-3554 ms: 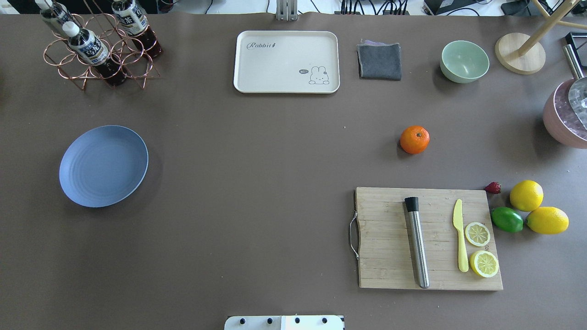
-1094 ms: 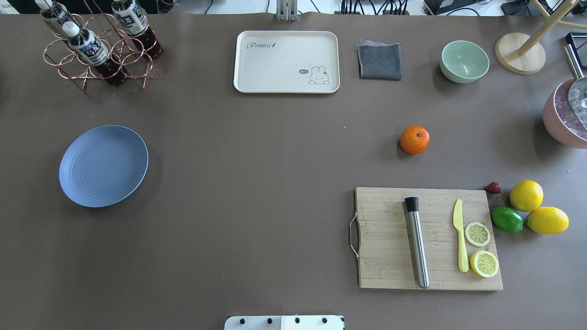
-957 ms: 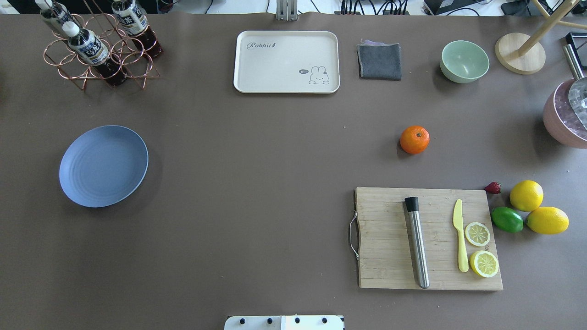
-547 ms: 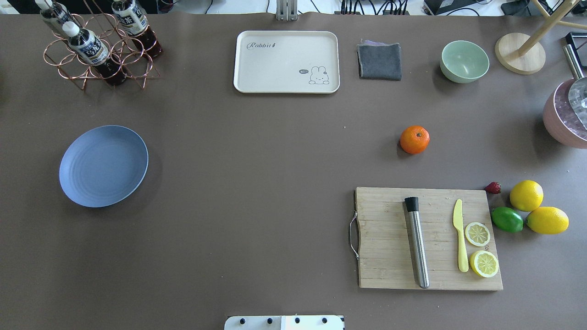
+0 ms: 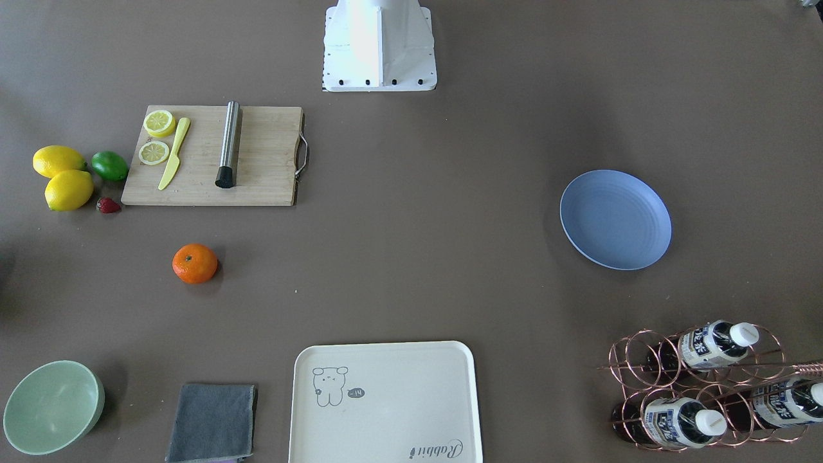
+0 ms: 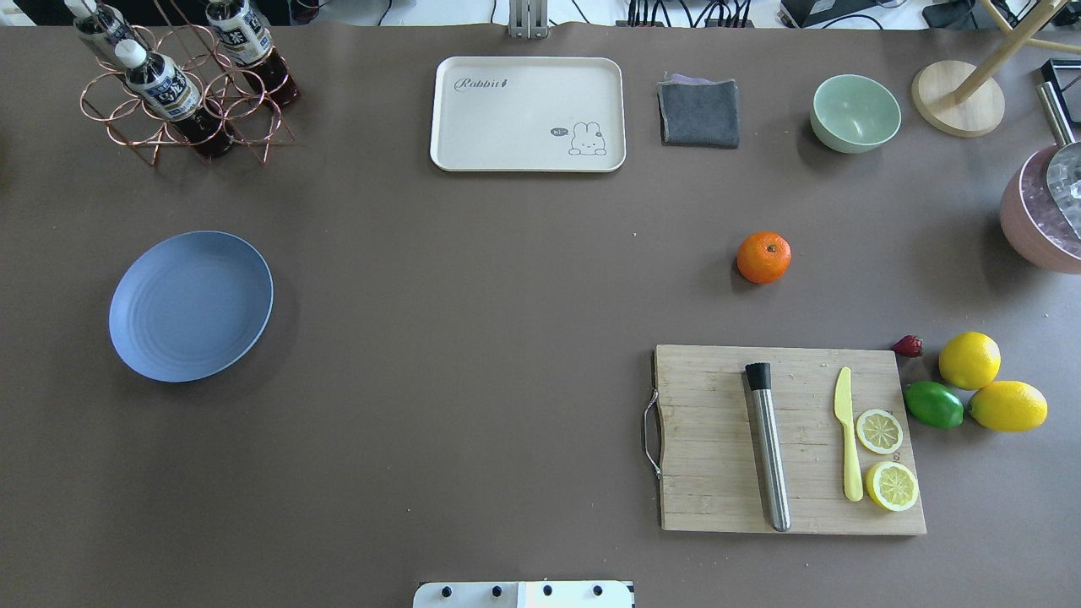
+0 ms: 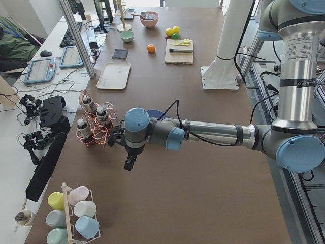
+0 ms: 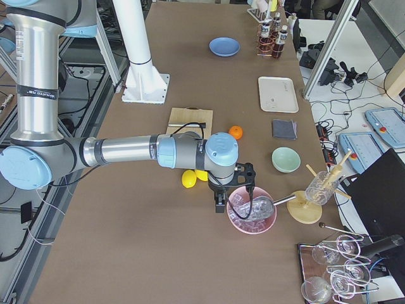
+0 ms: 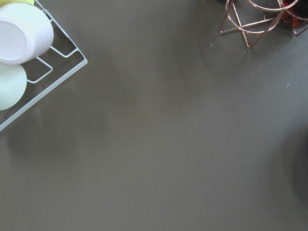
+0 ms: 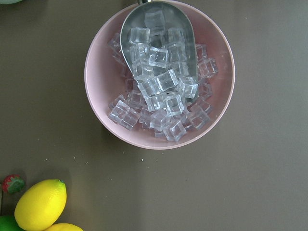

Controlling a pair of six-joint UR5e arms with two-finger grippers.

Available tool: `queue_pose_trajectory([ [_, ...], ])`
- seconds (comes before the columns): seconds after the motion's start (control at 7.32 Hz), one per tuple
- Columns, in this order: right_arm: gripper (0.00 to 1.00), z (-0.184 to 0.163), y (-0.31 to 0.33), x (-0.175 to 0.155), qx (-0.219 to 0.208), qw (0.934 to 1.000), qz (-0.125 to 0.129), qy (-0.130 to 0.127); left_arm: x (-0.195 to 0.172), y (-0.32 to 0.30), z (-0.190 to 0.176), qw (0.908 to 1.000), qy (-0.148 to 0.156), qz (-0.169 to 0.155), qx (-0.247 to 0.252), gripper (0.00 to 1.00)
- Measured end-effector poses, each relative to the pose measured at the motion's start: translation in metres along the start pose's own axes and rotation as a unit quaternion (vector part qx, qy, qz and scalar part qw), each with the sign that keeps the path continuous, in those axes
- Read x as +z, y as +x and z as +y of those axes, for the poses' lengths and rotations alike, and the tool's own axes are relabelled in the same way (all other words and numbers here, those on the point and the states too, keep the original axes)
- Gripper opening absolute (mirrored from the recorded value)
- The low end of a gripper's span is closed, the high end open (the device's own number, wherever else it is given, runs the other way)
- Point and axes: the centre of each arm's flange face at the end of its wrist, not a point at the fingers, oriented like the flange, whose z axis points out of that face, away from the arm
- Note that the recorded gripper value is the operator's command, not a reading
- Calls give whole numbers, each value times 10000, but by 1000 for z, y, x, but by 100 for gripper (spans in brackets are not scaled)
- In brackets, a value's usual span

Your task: Pick orange to plate

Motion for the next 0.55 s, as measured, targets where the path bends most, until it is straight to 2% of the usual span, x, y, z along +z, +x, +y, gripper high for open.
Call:
queue_pose_trajectory([
  [0.55, 100, -2, -1, -1, -9, 10000, 4, 14, -11, 12, -8, 9998, 139, 47, 162, 98],
])
